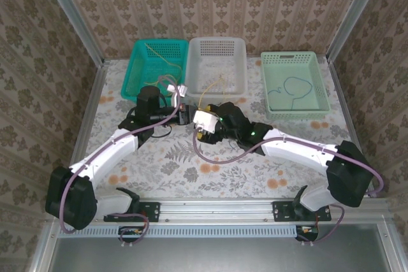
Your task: Untangle the cables
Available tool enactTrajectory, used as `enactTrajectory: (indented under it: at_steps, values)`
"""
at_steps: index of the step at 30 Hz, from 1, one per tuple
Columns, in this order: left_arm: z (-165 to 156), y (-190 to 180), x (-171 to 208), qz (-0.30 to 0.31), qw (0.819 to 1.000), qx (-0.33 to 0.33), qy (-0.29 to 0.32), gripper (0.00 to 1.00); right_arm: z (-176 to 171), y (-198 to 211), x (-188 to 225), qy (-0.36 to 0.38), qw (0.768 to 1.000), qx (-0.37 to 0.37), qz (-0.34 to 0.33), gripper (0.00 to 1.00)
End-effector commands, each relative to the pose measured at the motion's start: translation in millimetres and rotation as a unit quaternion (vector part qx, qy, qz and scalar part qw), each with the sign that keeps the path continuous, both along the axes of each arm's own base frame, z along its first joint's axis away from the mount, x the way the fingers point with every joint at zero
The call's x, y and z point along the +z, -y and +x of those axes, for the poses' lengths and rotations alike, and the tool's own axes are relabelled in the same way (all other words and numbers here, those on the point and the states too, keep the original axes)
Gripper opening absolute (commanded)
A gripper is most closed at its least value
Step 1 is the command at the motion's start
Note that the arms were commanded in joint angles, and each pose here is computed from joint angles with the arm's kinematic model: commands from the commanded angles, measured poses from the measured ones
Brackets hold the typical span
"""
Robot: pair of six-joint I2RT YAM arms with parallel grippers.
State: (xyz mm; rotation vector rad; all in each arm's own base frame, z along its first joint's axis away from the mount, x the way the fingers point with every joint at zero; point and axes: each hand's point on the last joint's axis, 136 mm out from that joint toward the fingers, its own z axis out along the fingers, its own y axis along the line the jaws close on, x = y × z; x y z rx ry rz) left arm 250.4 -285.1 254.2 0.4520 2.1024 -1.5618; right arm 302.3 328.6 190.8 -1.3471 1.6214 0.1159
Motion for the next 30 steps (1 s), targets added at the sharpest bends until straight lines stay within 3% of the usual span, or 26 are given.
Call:
enactTrajectory:
  at_steps: [1, 7, 11, 14, 16, 18, 22, 26, 30]
  values:
    - [0, 5, 21, -0.023, 0.999, -0.010, 0.022, 0.05, 8, -12, 20, 0.019, 0.999, -0.003, 0.027, 0.74]
    - [3, -2, 28, -0.019, 0.998, 0.006, 0.058, 0.04, -3, -14, 9, -0.044, 0.998, -0.002, 0.038, 0.34]
    - [10, -9, 36, 0.010, 0.994, 0.030, 0.103, 0.04, -30, -26, 11, -0.159, 0.983, 0.028, 0.089, 0.21]
    - [15, -11, 47, 0.017, 0.989, 0.037, 0.145, 0.04, -50, -39, 15, -0.258, 0.956, 0.039, 0.132, 0.10]
    - [20, -15, 51, 0.039, 0.983, 0.051, 0.173, 0.04, -55, -44, 17, -0.320, 0.933, 0.024, 0.159, 0.00]
    - [28, -24, 52, 0.070, 0.973, 0.080, 0.204, 0.04, -57, -48, 20, -0.383, 0.903, 0.005, 0.195, 0.00]
    - [39, -38, 54, 0.117, 0.947, 0.125, 0.270, 0.04, -56, -55, 29, -0.505, 0.820, -0.026, 0.268, 0.00]
    - [46, -39, 53, 0.133, 0.930, 0.148, 0.307, 0.04, -45, -66, 47, -0.548, 0.758, -0.044, 0.350, 0.00]
    - [48, -36, 53, 0.164, 0.901, 0.174, 0.362, 0.04, -23, -72, 47, -0.596, 0.684, -0.095, 0.409, 0.00]
